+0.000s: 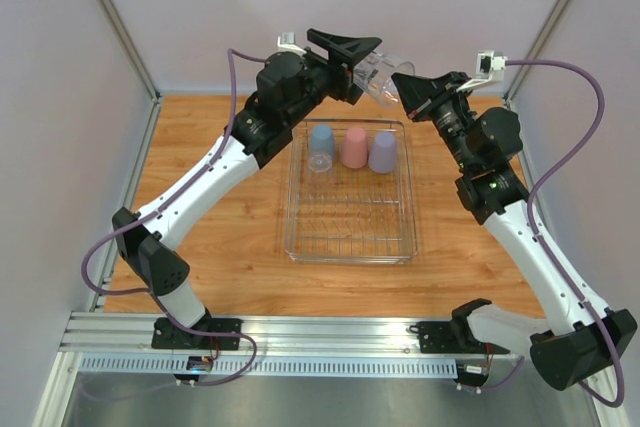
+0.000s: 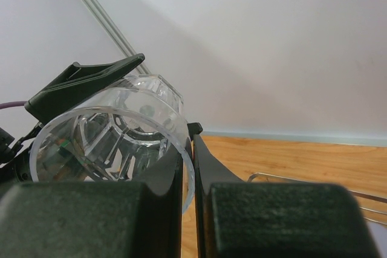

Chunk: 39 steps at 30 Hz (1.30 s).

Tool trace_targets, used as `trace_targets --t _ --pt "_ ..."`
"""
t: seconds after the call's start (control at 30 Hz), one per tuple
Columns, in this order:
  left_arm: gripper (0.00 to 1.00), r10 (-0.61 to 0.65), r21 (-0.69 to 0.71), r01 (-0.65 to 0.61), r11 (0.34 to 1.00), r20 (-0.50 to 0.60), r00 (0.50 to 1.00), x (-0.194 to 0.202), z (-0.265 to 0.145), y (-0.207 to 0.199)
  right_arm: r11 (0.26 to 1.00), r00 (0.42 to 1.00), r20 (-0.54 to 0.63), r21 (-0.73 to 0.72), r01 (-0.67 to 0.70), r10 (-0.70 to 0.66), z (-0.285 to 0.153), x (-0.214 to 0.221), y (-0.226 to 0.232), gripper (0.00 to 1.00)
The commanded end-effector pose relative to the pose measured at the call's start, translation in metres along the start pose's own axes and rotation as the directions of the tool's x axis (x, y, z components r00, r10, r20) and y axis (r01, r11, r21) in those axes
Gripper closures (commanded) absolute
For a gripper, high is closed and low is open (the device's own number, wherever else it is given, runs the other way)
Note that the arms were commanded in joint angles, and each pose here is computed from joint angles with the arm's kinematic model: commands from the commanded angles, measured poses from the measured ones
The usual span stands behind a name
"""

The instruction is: Load the cups into the dish rack

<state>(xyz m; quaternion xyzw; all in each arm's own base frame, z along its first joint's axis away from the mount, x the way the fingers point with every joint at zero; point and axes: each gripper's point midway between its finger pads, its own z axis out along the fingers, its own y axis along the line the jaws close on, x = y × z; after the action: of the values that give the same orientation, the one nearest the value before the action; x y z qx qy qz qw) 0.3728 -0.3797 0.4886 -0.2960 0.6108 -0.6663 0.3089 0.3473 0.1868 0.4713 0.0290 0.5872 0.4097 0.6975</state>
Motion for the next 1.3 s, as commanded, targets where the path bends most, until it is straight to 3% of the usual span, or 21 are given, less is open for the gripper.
trace_targets --t 0.0,0.03,0.13,0.17,0.2,0.27,0.33,0.37,0.5,0.57,0.6,0.67,0.7,0.73,0.8,0.83,0.87,1.07,1.27 --pt "0.22 0.016 0.07 -0.014 0.997 -0.023 1.0 0.006 0.0 -0.022 0.999 0.998 0.058 -0.033 0.013 -0.012 -0.002 -0.017 0.011 0.99" --pt "0.35 0.02 0.07 -0.019 0.997 -0.023 1.0 0.006 0.0 -0.022 0.999 0.999 0.047 -0.032 0.017 -0.016 0.0 -0.014 0.01 0.99" --pt "0.57 0.026 0.102 -0.025 0.994 -0.017 1.0 0.005 -0.001 -0.029 0.999 0.999 0.029 -0.024 0.022 -0.021 0.001 -0.012 0.009 0.99" --pt "0.64 0.03 0.12 -0.028 0.992 -0.012 0.999 0.005 -0.001 -0.031 1.0 1.0 0.023 -0.022 0.023 -0.022 0.0 -0.011 0.008 0.96" --pt "0.7 0.032 0.131 -0.03 0.991 -0.011 0.999 0.005 -0.001 -0.031 0.999 0.999 0.022 -0.023 0.026 -0.025 -0.001 -0.013 0.01 0.87" --pt "0.72 0.049 0.153 -0.049 0.987 0.007 0.999 0.0 0.001 -0.027 0.999 0.999 -0.003 -0.017 0.039 -0.039 -0.004 -0.013 0.011 0.81" --pt "0.77 0.092 0.141 -0.092 0.986 0.013 0.996 -0.003 0.002 -0.019 0.998 0.998 -0.046 0.037 0.047 -0.045 -0.011 -0.009 0.004 0.58" --pt "0.79 0.111 0.135 -0.111 0.985 0.01 0.994 -0.005 0.003 -0.014 0.997 0.997 -0.053 0.056 0.053 -0.05 -0.015 -0.017 0.006 0.41" --pt "0.8 0.301 0.119 -0.304 0.945 0.044 0.953 -0.016 -0.001 -0.002 0.963 0.982 -0.186 0.258 0.077 -0.029 -0.05 -0.014 -0.025 0.22" --pt "0.8 0.399 0.103 -0.407 0.908 0.085 0.913 -0.028 -0.008 -0.002 0.919 0.982 -0.185 0.384 0.092 -0.02 -0.071 -0.024 -0.045 0.11" --pt "0.8 0.511 0.081 -0.52 0.851 0.103 0.853 -0.037 -0.011 0.002 0.864 0.979 -0.203 0.491 0.113 -0.013 -0.099 -0.029 -0.062 0.07" --pt "0.8 0.634 0.041 -0.643 0.765 0.133 0.762 -0.046 -0.021 0.004 0.811 0.974 -0.223 0.565 0.149 -0.024 -0.125 -0.035 -0.073 0.01" --pt "0.79 0.7 0.02 -0.709 0.705 0.14 0.7 -0.051 -0.024 0.009 0.788 0.976 -0.215 0.596 0.153 -0.027 -0.141 -0.041 -0.075 0.0" --pt "0.8 0.786 -0.002 -0.792 0.61 0.122 0.605 -0.053 -0.029 0.021 0.736 0.972 -0.236 0.655 0.172 -0.016 -0.159 -0.04 -0.087 0.0" --pt "0.79 0.859 -0.003 -0.864 0.504 0.109 0.5 -0.053 -0.034 0.039 0.686 0.966 -0.257 0.705 0.18 0.011 -0.18 -0.035 -0.097 0.0" --pt "0.79 0.881 0.013 -0.885 0.465 0.096 0.464 -0.05 -0.036 0.07 0.671 0.961 -0.277 0.717 0.189 0.026 -0.185 -0.027 -0.103 0.0" --pt "0.8 0.911 0.042 -0.92 0.39 0.126 0.392 -0.047 -0.045 0.071 0.66 0.956 -0.291 0.725 0.196 0.036 -0.188 -0.021 -0.108 0.0" --pt "0.78 0.97 0.19 -0.967 0.169 0.14 0.197 -0.009 -0.05 0.126 0.615 0.917 -0.369 0.761 0.206 0.149 -0.187 0.029 -0.143 0.0" --pt "0.78 0.98 0.231 -0.972 0.045 0.178 0.088 0.011 -0.019 0.151 0.566 0.891 -0.381 0.803 0.185 0.249 -0.182 0.059 -0.186 0.0"
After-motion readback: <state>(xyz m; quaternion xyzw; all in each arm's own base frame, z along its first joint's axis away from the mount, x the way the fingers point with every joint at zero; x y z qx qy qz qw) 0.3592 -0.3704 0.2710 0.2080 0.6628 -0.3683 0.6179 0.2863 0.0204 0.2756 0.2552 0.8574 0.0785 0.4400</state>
